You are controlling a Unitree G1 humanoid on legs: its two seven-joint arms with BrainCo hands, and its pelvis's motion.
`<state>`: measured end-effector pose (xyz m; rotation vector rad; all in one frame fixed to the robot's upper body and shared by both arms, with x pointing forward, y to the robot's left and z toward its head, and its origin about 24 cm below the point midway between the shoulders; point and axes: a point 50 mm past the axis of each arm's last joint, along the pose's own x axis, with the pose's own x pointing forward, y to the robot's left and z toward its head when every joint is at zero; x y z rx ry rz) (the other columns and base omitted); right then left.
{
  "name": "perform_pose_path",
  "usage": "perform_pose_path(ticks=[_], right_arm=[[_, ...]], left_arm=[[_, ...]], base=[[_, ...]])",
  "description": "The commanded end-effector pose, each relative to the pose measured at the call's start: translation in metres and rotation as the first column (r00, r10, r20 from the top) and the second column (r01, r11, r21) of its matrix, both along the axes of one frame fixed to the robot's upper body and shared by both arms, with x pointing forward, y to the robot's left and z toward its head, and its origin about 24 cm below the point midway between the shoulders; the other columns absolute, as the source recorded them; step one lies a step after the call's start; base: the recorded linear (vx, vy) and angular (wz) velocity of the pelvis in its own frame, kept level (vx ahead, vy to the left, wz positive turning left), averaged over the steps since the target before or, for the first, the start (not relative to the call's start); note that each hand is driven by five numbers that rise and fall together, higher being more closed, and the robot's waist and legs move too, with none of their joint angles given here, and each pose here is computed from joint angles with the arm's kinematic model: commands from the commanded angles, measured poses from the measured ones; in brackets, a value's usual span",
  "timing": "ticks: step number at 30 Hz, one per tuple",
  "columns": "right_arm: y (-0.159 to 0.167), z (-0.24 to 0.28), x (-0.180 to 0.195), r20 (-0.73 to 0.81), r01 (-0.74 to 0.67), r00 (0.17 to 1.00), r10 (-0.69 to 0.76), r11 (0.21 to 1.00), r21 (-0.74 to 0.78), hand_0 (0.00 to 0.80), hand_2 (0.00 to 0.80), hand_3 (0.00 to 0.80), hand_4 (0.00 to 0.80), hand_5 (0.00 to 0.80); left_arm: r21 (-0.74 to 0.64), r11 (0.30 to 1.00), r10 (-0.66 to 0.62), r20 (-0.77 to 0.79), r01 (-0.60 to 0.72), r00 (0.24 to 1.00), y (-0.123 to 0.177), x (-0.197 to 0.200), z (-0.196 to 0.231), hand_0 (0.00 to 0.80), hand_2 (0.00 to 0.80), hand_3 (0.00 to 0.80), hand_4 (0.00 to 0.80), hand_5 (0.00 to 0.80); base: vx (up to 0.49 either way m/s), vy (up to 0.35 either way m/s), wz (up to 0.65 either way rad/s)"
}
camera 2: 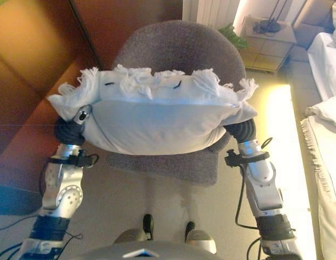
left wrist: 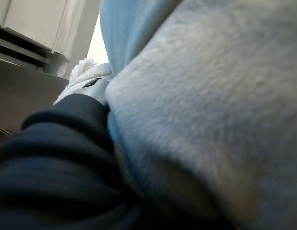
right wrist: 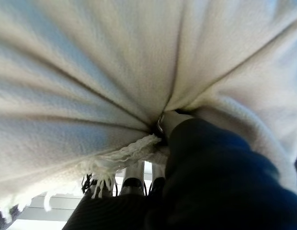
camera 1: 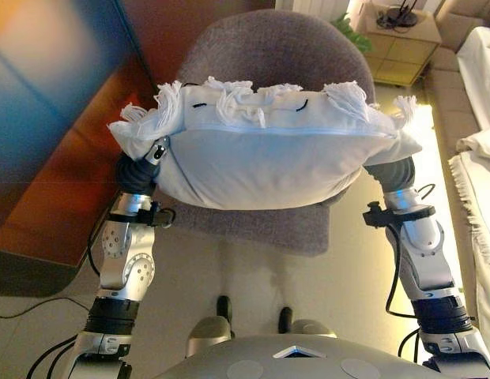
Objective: Pick up the cushion and take it to the sofa
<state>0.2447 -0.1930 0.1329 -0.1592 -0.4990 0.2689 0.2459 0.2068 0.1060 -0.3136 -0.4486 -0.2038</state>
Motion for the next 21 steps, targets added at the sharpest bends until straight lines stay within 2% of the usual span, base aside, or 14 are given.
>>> perform_pose_path(ticks=[1,8,15,21], right_arm=[[0.017,0.032,-0.013,0.180,-0.161,0.971,0.156,0.987,0.009,0.800,0.800,0.800,0.800,0.800],[0.031,0.036,-0.003,0.183,-0.182,0.966,0.180,0.983,-0.003,0.800,0.800,0.800,0.800,0.800],[0.036,0.022,-0.003,0.121,-0.193,0.974,0.191,0.981,0.006,0.800,0.800,0.800,0.800,0.800],[0.025,0.019,-0.006,0.098,-0.208,0.974,0.206,0.978,0.014,0.800,0.800,0.800,0.800,0.800]], left_arm=[[-0.003,0.996,-0.088,0.192,0.090,0.977,-0.014,-0.006,0.032,0.800,0.800,0.800,0.800,0.800],[-0.015,0.999,-0.048,0.176,0.051,0.983,-0.009,-0.004,0.026,0.800,0.800,0.800,0.800,0.800],[-0.037,0.998,-0.039,0.131,0.044,0.991,-0.012,-0.009,0.018,0.800,0.800,0.800,0.800,0.800],[-0.045,0.999,-0.012,0.115,0.017,0.993,-0.005,-0.011,0.018,0.800,0.800,0.800,0.800,0.800]], base=[[0.005,-0.210,-0.34],[0.197,-0.022,-0.33],[0.516,0.086,-0.24],[0.563,0.178,-0.40]])
